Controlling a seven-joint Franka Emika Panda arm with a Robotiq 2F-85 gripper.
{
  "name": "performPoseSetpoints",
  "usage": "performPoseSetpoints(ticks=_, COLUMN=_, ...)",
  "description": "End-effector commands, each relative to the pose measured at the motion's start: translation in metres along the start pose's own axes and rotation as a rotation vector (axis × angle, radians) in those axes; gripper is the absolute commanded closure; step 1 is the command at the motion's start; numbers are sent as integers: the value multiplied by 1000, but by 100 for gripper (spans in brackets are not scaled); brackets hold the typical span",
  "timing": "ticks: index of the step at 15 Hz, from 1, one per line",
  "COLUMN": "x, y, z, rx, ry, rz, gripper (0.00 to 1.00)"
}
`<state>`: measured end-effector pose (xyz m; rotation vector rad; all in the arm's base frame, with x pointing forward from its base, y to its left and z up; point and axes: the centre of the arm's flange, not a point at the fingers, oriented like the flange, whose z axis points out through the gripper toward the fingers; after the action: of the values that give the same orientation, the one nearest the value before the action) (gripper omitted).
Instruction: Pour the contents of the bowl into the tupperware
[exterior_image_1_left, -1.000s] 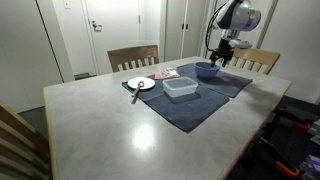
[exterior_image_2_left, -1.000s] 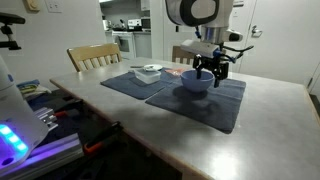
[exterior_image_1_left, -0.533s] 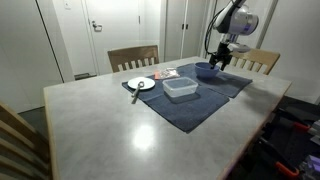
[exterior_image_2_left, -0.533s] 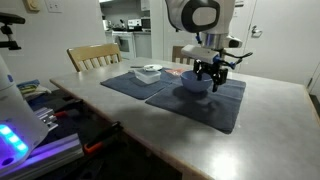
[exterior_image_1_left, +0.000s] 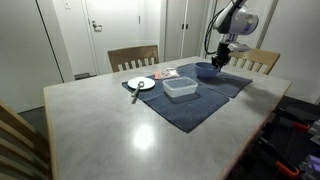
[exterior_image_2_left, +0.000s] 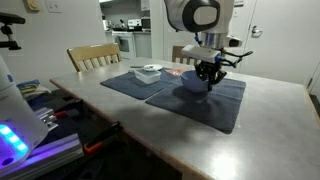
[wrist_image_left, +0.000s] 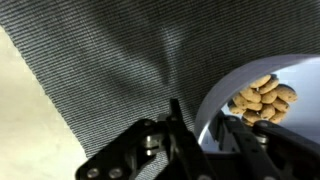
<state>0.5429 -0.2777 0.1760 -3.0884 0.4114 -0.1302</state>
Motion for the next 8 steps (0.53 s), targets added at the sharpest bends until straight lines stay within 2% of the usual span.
performPoseSetpoints(ticks=1, x=7, y=2, z=1, rx=-10, ry=-10, rz=-8, gripper=97)
performPoseSetpoints(ticks=3, x=9, y=1, z=-3, rx=-17, ry=-9, rz=-11, gripper=100)
performPoseSetpoints(ticks=8, x=16, y=-8, z=-19, rx=-30, ry=-12, rz=-31, gripper=99)
